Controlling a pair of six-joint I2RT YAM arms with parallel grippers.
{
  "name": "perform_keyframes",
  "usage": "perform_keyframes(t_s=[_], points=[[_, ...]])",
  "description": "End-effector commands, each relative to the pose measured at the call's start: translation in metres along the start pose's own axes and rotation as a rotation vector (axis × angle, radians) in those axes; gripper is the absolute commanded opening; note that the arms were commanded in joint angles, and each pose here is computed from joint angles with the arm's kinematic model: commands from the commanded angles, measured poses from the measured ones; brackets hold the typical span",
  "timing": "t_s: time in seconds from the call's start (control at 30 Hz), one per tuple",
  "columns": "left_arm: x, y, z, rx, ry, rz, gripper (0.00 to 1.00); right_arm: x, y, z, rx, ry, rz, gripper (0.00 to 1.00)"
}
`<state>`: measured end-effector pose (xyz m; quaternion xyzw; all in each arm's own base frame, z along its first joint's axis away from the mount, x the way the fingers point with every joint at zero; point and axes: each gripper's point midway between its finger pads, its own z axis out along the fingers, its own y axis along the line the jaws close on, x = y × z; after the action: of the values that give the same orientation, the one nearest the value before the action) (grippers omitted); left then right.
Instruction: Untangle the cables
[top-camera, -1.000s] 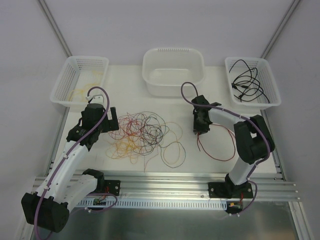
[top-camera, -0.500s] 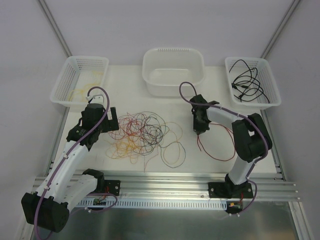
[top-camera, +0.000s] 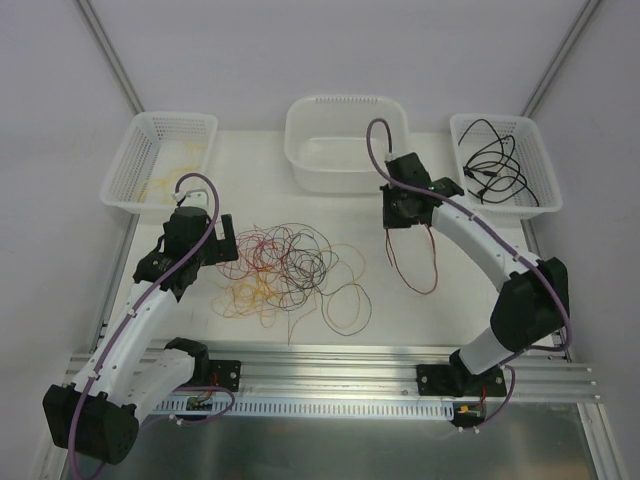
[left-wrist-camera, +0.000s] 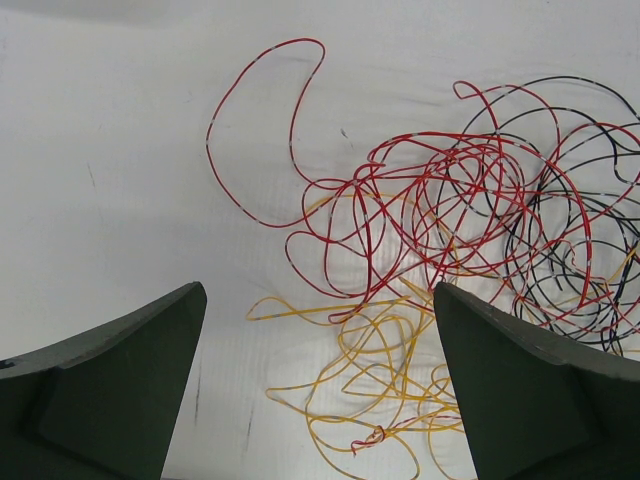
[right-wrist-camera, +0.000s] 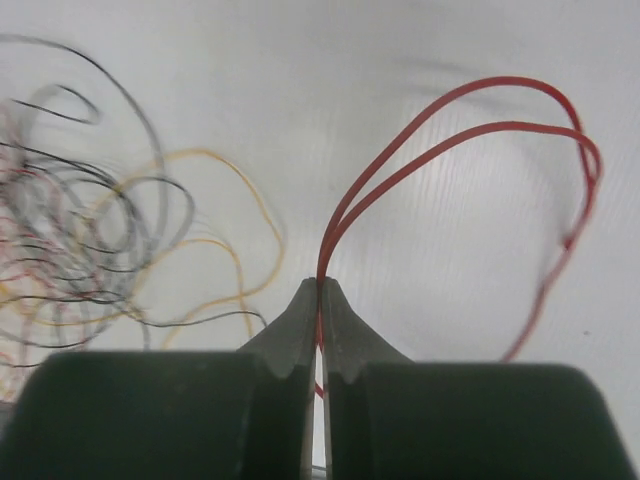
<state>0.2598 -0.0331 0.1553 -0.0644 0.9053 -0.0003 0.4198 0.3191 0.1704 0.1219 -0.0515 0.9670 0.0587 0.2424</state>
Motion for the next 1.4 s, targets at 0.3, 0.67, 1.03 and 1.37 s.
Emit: perform_keyframes(t_s=[0.3, 0.67, 1.03, 1.37], points=[[-0.002, -0.005, 0.0, 0.031, -0.004, -0.002, 0.99, -0.18, 0.055, -0.172, -0.215, -0.564, -0.251, 0.01], [0.004, -0.006, 0.006, 0.028, 0.031, 0.01, 0.99, -0.297, 0.091, -0.204, -0.252, -0.939, -0.366, 0.01], [0.007, -0.008, 0.009, 0.037, 0.049, 0.014, 0.99, -0.296, 0.074, -0.005, -0.202, -0.665, -0.379, 0.21], [0.008, -0.01, 0.008, 0.047, 0.049, 0.01, 0.99, -0.276, 0.066, -0.032, -0.224, -0.637, -0.359, 0.75]])
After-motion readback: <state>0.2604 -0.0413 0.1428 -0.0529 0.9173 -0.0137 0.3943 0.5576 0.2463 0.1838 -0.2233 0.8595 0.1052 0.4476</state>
